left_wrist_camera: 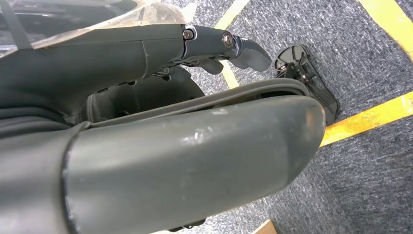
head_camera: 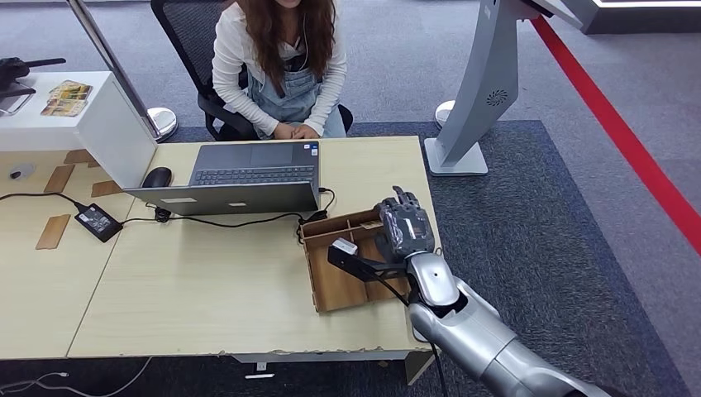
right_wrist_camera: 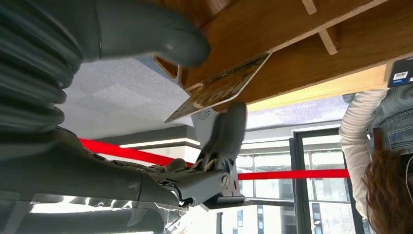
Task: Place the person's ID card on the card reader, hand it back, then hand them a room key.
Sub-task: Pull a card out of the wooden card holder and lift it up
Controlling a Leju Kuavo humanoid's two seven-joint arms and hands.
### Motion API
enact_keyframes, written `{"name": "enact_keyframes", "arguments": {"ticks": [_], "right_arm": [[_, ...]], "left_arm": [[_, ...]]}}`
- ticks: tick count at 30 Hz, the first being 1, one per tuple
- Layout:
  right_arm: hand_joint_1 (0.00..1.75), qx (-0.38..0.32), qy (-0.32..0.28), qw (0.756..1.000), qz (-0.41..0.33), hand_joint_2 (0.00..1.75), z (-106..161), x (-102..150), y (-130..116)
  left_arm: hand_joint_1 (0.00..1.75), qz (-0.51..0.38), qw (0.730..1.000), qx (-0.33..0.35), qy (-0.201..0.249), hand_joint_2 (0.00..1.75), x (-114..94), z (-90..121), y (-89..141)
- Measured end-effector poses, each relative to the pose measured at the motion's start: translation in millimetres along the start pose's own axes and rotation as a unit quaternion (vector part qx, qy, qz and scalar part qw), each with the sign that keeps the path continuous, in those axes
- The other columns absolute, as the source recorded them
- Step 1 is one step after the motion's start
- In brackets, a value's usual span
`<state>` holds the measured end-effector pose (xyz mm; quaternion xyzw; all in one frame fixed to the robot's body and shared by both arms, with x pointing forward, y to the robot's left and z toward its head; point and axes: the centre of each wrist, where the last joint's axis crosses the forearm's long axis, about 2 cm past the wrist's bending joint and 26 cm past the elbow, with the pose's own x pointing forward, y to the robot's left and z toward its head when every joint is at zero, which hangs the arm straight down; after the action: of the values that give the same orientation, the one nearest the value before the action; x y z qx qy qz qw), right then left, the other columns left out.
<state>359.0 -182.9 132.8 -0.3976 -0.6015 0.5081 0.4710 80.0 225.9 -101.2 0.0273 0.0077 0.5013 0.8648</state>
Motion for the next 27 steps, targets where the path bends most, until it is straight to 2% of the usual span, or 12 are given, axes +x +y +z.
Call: {"name": "enact_keyframes", "arguments": {"ticks": [27], "right_arm": [[1.71, -0.019, -0.007, 1.0, -0.021, 1.75, -1.5, 4.1, 2.2]], "left_arm": [[0.0, -0.001, 1.0, 0.01, -0.017, 0.0, -0.2, 0.1, 0.2]]}}
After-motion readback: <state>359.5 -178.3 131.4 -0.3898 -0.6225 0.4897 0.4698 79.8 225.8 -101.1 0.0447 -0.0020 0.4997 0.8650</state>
